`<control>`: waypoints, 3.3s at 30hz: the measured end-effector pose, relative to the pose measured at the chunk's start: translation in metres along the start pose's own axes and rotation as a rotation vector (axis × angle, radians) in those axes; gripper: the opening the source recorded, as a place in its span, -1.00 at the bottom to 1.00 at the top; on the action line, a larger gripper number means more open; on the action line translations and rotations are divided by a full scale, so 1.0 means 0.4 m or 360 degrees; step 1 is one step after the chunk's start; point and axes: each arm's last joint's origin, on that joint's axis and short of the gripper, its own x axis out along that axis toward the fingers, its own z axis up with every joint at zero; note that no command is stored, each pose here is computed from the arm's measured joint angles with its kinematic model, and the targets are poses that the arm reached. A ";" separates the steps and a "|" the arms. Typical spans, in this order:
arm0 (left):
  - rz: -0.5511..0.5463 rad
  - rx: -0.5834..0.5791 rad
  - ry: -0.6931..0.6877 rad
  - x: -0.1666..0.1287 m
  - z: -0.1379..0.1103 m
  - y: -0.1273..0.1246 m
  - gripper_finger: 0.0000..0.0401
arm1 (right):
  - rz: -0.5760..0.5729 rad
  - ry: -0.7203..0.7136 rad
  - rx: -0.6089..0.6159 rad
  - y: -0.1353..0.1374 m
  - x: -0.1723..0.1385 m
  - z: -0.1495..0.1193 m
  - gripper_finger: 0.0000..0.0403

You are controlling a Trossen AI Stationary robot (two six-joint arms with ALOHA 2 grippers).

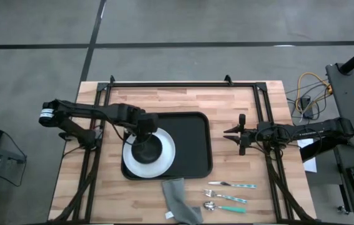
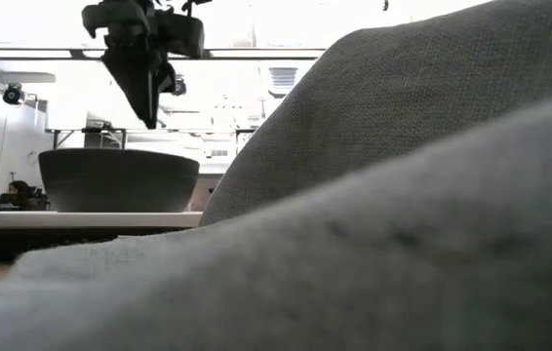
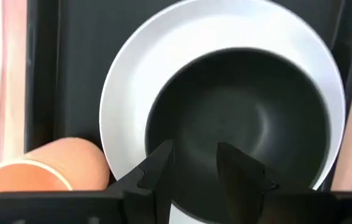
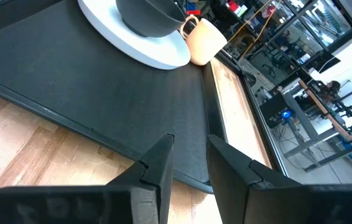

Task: Set up tray
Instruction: Put the gray napkin on the black tray to the right of the white plate

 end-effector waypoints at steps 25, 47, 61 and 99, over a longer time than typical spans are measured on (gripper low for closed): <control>-0.0658 0.0491 -0.0484 0.010 -0.048 -0.180 -0.50 | 0.0000 0.0000 0.0000 0.000 0.000 0.000 -0.58; -0.1518 0.0957 -0.1510 -0.021 -0.419 -0.202 -0.50 | 0.0001 0.0000 0.0000 0.000 0.000 0.000 -0.58; -0.1622 0.0940 -0.1848 -0.002 -0.500 -0.117 -0.50 | 0.0001 0.0000 0.0000 0.000 0.000 0.000 -0.58; -0.1479 0.1135 -0.2003 0.116 -0.550 -0.098 -0.50 | 0.0000 0.0000 0.0000 0.000 0.000 0.000 -0.58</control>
